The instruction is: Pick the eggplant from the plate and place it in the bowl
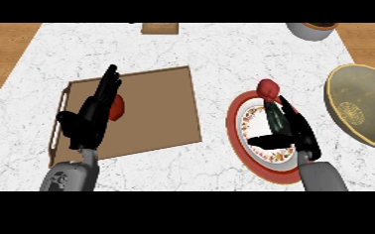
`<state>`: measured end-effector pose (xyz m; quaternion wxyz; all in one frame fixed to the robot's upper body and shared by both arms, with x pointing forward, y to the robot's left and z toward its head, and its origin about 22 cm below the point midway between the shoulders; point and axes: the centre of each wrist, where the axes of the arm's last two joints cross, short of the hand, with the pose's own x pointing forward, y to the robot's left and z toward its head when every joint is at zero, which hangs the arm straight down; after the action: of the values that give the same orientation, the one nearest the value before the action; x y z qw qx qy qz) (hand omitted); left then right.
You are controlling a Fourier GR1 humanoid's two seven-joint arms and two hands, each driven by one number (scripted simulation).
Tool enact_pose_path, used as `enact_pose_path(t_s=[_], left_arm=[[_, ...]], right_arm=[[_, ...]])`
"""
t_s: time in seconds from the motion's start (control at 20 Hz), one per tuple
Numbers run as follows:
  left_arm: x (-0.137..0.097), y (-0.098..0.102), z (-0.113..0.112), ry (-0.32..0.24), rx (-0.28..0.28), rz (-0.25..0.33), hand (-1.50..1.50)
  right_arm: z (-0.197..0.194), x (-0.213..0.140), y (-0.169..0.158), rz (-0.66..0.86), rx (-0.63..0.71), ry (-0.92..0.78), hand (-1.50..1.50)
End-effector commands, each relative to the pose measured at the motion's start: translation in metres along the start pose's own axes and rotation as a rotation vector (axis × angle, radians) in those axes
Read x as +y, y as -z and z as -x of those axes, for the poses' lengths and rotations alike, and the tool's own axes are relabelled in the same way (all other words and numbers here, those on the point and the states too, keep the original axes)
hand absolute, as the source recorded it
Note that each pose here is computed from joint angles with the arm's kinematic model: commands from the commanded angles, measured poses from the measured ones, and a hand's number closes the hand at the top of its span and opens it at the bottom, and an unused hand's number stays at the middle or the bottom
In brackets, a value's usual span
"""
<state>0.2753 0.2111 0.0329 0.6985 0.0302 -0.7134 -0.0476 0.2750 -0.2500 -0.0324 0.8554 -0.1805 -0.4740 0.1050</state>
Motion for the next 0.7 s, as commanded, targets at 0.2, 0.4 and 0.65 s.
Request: enact_pose_path(t_s=[0.2, 0.4, 0.65], left_arm=[[0.004, -0.012, -0.005, -0.009, -0.014, 0.014, 0.00], [-0.003, -0.007, 0.002, -0.011, -0.020, 0.012, 0.00], [0.018, -0.004, 0.007, -0.009, 0.009, -0.020, 0.00]], right_arm=[[0.005, 0.004, 0.013, -0.123, -0.103, -0.175, 1.50], [0.026, 0.039, 0.006, -0.154, -0.132, -0.149, 1.50], [0.040, 0.004, -0.032, -0.340, -0.361, -0.208, 1.50]])
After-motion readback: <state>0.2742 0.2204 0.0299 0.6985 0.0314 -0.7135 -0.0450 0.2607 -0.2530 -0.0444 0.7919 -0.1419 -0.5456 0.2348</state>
